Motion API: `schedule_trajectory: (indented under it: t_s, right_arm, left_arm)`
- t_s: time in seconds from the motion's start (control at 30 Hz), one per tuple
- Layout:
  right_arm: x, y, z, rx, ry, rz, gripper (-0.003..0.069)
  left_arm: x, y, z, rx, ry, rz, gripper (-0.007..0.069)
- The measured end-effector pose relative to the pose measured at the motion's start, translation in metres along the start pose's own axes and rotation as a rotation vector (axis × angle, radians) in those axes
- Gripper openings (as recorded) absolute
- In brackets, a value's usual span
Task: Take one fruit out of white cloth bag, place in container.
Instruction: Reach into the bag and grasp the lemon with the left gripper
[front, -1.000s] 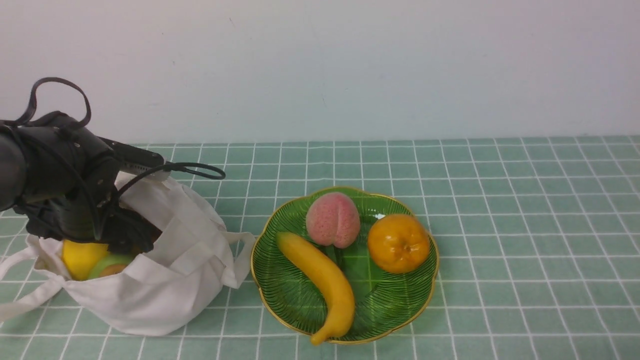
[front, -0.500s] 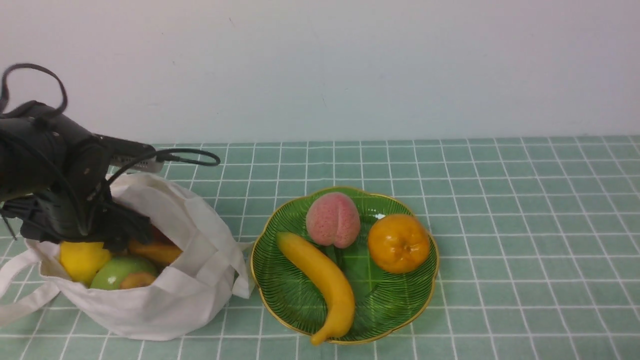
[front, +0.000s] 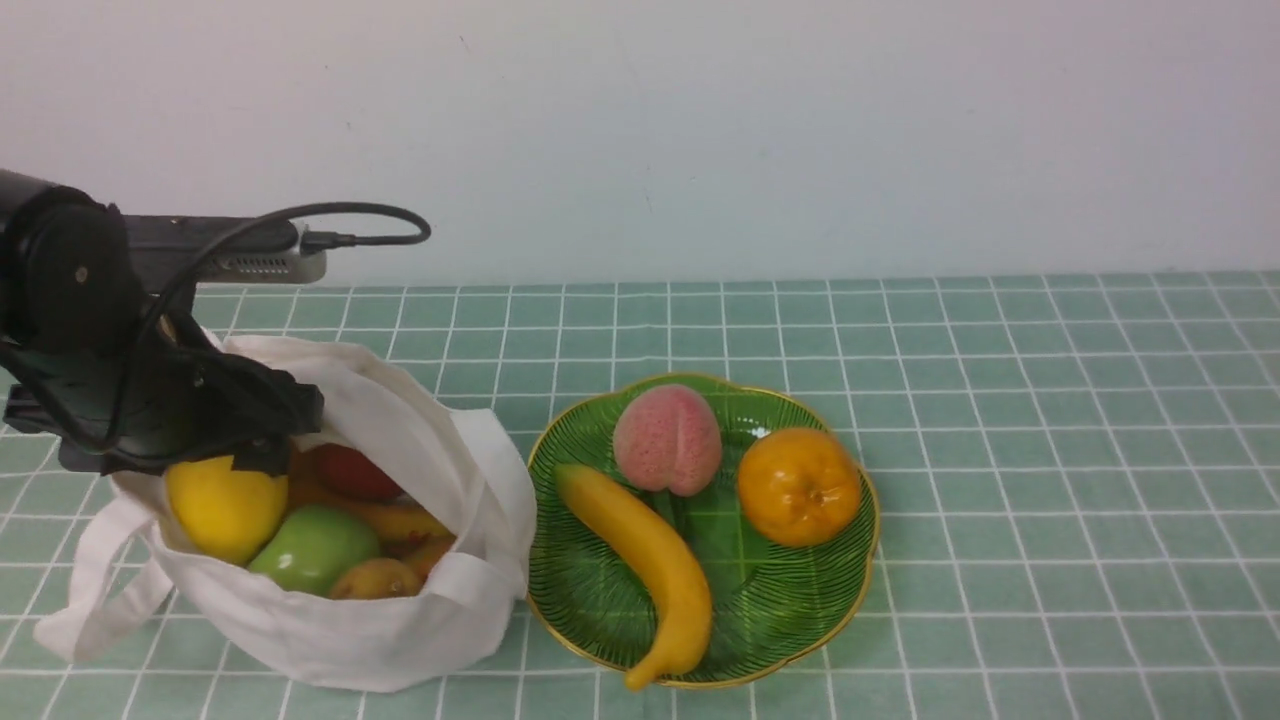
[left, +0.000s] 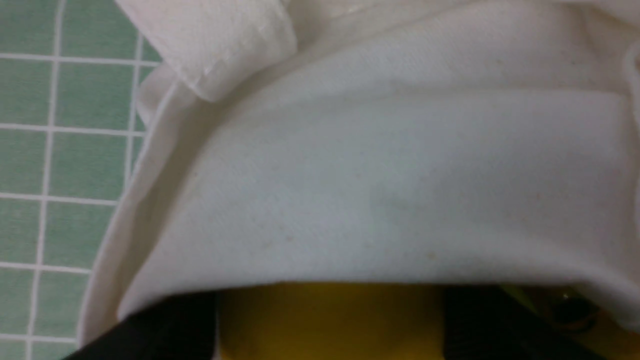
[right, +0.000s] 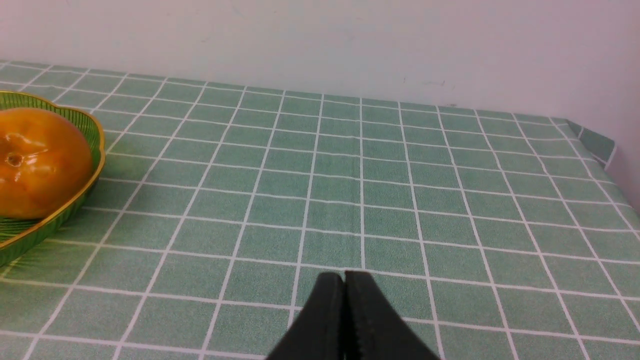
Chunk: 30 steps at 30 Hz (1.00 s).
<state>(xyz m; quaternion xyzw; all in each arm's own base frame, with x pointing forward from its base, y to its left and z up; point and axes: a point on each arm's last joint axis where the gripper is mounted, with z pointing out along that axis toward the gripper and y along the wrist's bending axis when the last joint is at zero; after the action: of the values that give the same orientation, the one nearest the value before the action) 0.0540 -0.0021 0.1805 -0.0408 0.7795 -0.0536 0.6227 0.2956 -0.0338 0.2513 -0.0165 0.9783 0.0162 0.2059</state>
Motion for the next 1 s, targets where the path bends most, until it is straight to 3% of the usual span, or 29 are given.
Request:
schedule_trajectory:
  t_s: [0.27, 0.57, 1.0]
  right_arm:
    - [0.000, 0.000, 0.000, 0.000, 0.000, 0.000, -0.0015]
    - [0.000, 0.000, 0.000, 0.000, 0.000, 0.000, -0.0015]
    - [0.000, 0.000, 0.000, 0.000, 0.000, 0.000, -0.0015]
  left_arm:
    - [0.002, -0.015, 0.003, 0.160, 0.026, 0.044, 0.0517]
    - [0.002, -0.018, 0.018, 0.167, 0.066, 0.055, 0.0517]
    - [0.001, -0.019, 0.003, 0.205, 0.021, 0.076, 0.0549]
